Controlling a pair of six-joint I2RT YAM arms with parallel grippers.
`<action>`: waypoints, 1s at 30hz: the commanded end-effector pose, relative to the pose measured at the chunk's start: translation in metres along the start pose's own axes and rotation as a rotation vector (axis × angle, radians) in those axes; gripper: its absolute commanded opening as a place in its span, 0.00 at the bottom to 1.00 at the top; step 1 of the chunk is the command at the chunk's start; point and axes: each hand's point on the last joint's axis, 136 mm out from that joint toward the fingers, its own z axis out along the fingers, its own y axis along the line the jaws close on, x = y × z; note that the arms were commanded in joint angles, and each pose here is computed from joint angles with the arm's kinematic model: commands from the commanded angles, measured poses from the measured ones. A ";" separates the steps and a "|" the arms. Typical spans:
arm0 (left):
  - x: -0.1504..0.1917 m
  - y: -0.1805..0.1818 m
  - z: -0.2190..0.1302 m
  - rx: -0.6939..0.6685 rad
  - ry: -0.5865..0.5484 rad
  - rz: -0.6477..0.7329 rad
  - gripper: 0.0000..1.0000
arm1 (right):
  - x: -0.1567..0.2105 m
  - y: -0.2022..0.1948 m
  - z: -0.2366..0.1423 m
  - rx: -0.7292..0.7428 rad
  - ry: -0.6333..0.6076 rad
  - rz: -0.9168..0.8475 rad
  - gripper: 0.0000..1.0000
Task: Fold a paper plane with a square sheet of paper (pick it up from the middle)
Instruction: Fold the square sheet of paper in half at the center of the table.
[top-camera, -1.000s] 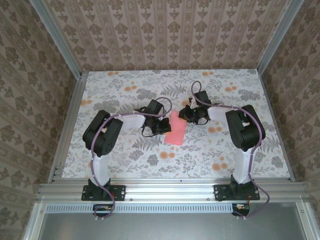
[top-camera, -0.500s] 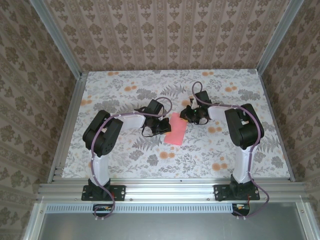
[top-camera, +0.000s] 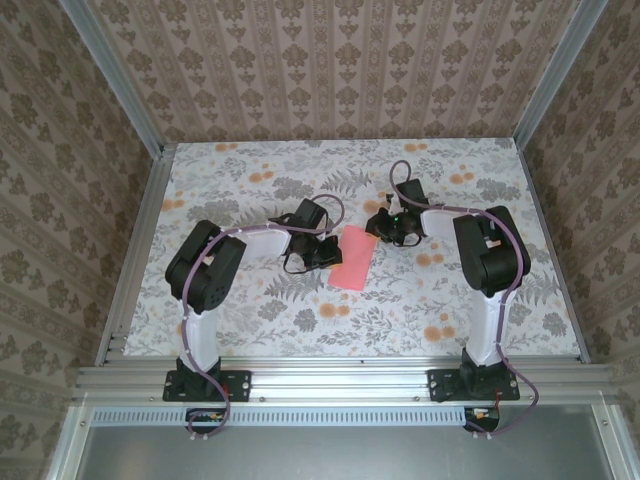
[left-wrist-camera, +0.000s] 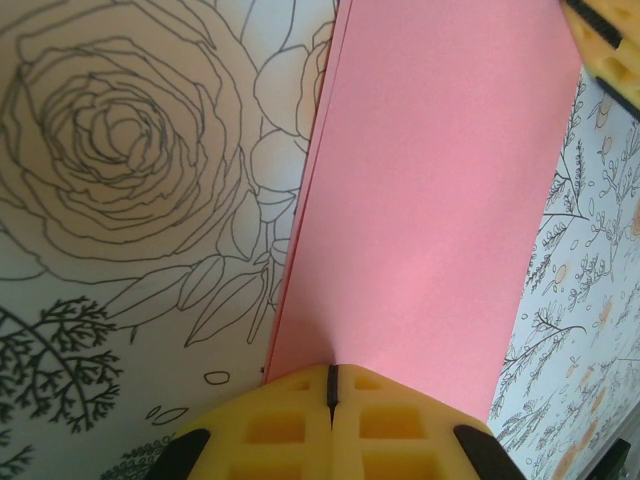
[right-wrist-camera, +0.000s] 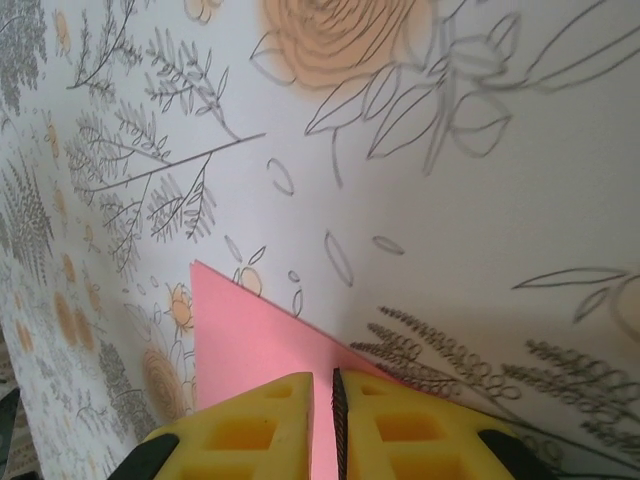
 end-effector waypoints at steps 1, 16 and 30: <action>0.049 0.081 0.019 -0.279 0.141 -0.087 0.03 | -0.021 -0.010 -0.017 0.073 -0.069 -0.024 0.16; 0.044 0.074 0.014 -0.275 0.110 -0.100 0.03 | 0.054 0.023 -0.030 -0.016 0.018 0.029 0.13; 0.015 0.017 -0.018 -0.043 0.005 -0.113 0.10 | 0.092 0.002 0.000 0.036 0.225 0.011 0.13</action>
